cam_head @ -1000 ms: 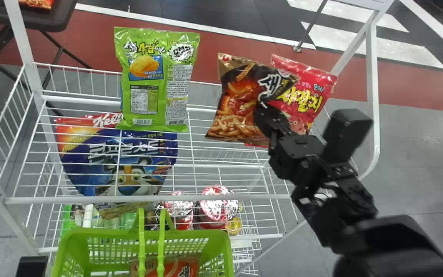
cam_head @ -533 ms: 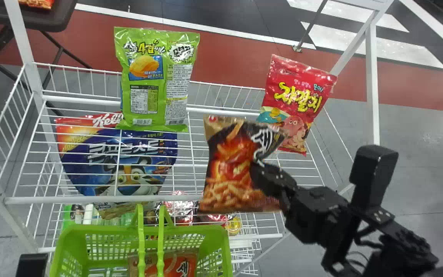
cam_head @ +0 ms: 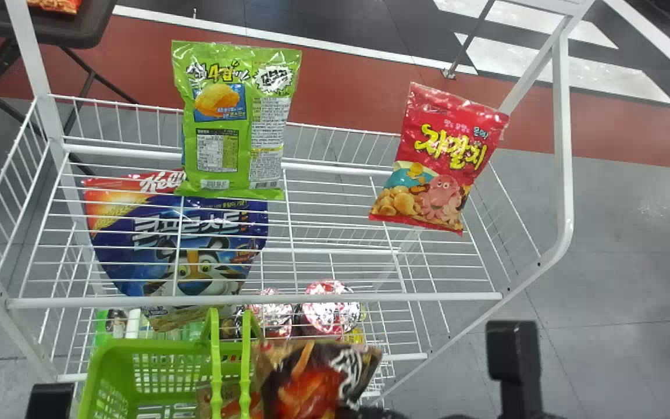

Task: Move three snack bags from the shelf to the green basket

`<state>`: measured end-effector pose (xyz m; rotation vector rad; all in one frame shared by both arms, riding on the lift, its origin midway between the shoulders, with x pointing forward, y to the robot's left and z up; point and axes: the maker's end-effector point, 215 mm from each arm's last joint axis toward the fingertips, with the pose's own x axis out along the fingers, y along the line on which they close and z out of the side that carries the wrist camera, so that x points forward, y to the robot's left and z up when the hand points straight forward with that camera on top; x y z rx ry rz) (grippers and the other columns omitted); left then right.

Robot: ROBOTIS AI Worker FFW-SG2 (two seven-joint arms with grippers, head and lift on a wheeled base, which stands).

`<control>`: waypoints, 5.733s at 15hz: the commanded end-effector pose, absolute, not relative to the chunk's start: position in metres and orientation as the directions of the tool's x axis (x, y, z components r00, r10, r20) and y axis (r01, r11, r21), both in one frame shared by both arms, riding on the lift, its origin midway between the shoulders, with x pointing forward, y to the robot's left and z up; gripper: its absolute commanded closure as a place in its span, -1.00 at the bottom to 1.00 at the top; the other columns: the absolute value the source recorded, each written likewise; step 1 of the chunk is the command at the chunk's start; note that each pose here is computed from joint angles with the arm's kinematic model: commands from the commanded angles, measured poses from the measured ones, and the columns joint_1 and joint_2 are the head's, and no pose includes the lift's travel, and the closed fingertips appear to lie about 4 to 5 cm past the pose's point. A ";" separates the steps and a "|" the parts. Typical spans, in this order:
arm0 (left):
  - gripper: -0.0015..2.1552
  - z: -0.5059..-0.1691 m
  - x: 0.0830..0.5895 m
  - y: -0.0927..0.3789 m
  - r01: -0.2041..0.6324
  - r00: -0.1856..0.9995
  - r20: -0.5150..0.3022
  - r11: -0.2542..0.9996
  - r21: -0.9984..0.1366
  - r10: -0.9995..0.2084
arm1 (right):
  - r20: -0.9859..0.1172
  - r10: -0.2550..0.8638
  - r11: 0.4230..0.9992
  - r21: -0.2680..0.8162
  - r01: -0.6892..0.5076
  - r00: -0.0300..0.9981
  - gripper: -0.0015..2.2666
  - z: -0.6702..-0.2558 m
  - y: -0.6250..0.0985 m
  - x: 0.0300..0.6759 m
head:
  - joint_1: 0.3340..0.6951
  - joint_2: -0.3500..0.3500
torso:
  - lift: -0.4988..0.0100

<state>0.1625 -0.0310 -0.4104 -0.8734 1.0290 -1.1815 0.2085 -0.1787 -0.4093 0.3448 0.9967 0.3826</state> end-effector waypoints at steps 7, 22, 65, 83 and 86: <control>0.96 -0.405 0.155 -0.035 0.317 0.056 -0.173 0.182 -0.931 -0.983 | -0.747 0.540 0.836 0.529 -0.145 0.388 -1.00 -0.464 -0.142 0.214 | 1.00 -1.00 | 0.77; 0.96 -0.412 0.159 -0.037 0.315 0.053 -0.189 0.196 -0.929 -0.981 | -0.030 0.265 0.960 0.100 -0.261 0.964 -0.94 -0.237 -0.256 0.376 | 1.00 -1.00 | 0.77; 0.96 -0.419 0.173 -0.036 0.324 0.064 -0.211 0.220 -0.920 -0.975 | -0.440 0.522 0.818 0.500 -0.283 0.731 0.93 -0.329 -0.215 0.301 | 1.00 -1.00 | 0.77; 0.96 -0.410 0.168 -0.033 0.337 0.068 -0.195 0.207 -0.919 -0.978 | -0.738 0.480 0.874 0.451 -0.183 0.474 0.93 -0.494 -0.167 0.241 | 1.00 -1.00 | 0.77; 0.96 -0.408 0.167 -0.034 0.343 0.069 -0.193 0.205 -0.917 -0.979 | -0.781 0.484 0.874 0.448 -0.187 0.394 0.82 -0.503 -0.156 0.221 | 1.00 -1.00 | 0.77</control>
